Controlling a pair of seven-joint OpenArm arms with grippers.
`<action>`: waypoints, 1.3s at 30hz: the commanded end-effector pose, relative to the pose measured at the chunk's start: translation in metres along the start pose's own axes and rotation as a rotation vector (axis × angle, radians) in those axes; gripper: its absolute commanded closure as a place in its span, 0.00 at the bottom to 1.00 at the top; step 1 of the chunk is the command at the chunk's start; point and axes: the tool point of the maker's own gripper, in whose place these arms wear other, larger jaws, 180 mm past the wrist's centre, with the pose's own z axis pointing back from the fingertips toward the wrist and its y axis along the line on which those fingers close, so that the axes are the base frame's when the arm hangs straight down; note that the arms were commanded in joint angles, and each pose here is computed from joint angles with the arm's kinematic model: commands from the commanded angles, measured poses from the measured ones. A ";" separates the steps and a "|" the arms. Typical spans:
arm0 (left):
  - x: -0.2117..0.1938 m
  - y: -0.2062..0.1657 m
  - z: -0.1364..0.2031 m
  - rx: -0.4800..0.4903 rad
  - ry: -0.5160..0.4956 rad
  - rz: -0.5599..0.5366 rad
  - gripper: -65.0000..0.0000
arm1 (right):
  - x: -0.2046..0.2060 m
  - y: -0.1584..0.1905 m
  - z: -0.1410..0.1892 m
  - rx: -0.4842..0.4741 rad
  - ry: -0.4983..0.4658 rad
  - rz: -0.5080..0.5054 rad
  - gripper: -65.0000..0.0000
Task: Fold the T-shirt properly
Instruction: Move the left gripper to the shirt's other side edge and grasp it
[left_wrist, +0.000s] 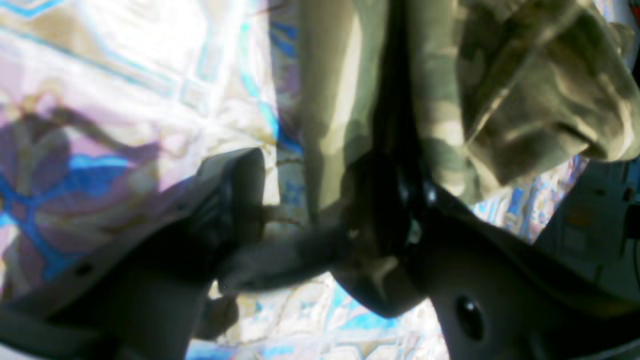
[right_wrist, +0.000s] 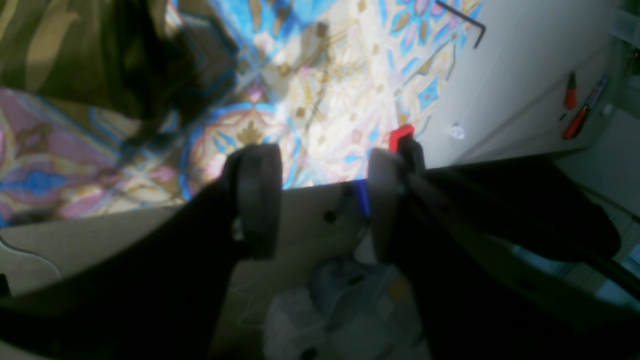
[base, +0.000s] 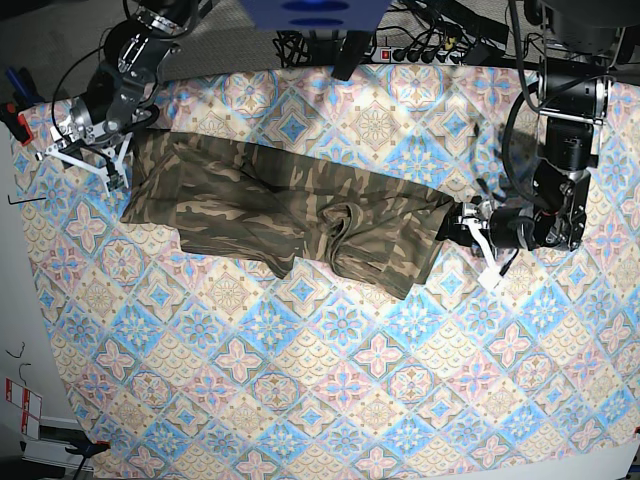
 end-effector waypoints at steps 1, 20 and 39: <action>0.004 0.007 0.005 0.035 0.013 -0.008 0.48 | 0.002 -0.010 0.003 -0.033 -0.005 -0.003 0.59; 0.091 -0.028 0.026 0.000 -0.212 -0.133 1.00 | 0.003 -0.009 0.003 -0.030 -0.008 -0.003 0.59; 0.104 -0.052 0.007 -0.070 -0.331 -0.108 1.00 | -0.001 0.007 -0.008 0.019 0.019 0.014 0.59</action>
